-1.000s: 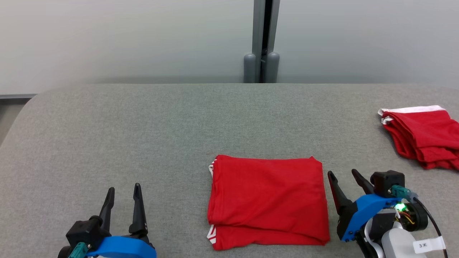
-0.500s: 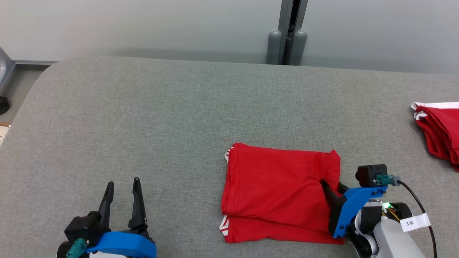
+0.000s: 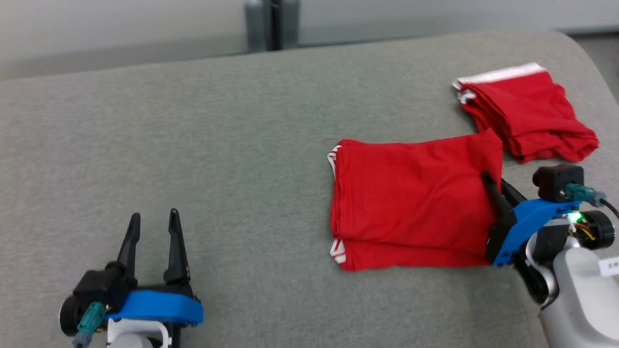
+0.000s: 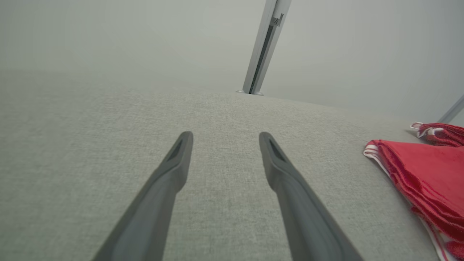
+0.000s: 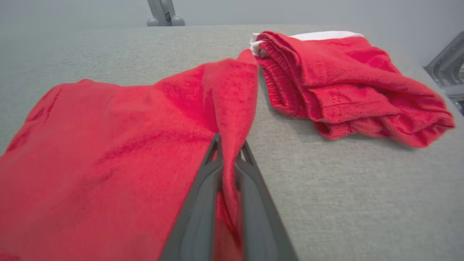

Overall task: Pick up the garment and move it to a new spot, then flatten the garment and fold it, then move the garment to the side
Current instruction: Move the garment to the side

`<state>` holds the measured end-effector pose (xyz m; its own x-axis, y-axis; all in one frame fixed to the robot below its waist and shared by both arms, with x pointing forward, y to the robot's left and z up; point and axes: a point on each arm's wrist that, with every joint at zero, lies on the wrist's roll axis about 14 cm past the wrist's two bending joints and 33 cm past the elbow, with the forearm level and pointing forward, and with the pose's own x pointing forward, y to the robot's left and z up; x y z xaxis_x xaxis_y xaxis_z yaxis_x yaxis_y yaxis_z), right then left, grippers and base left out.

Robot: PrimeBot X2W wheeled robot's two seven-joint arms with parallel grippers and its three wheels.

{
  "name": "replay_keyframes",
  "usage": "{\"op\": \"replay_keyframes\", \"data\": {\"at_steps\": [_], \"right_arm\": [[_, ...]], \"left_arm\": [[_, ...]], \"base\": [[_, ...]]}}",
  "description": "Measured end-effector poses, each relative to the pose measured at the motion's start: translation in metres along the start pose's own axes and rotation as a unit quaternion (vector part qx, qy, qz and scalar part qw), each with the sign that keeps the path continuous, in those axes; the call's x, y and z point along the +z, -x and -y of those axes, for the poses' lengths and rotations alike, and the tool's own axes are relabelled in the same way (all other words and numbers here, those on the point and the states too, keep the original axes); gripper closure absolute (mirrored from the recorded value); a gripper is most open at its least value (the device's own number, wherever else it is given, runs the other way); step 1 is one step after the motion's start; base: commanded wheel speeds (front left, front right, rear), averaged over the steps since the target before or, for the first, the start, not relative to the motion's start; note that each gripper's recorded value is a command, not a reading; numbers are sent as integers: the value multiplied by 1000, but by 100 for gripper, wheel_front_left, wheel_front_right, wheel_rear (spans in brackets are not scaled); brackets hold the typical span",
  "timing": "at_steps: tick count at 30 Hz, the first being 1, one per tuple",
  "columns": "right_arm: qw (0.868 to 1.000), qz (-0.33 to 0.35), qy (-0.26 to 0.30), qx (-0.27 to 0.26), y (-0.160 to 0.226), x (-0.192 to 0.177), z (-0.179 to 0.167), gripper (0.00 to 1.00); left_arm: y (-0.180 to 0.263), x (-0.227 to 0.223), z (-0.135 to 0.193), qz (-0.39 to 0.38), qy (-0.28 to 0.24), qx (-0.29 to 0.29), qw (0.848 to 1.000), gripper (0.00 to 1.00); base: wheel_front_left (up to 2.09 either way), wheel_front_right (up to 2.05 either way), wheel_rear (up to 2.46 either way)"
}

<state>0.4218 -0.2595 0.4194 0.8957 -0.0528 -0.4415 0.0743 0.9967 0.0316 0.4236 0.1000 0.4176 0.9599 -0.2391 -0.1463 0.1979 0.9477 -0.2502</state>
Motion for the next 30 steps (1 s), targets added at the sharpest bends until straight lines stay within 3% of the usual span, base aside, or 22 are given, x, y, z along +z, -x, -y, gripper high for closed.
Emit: {"op": "replay_keyframes", "data": {"at_steps": [6,14,24,30], "right_arm": [[997,15,0,-80,28,6,62,100],[995,40,21,-85,29,29,65,100],[992,91,86,-30,-12,114,39,100],[990,69,108,-63,-31,138,77,100]], "left_arm": [[-39,-23,43,-27,-8,-76,997,0],[-62,-34,80,-43,-13,-139,989,0],[-54,-22,55,-33,-21,-106,994,0],[-40,-19,23,-33,-27,-62,997,0]], "base": [[0,0,0],[0,0,0],[0,0,0],[0,0,0]]}}
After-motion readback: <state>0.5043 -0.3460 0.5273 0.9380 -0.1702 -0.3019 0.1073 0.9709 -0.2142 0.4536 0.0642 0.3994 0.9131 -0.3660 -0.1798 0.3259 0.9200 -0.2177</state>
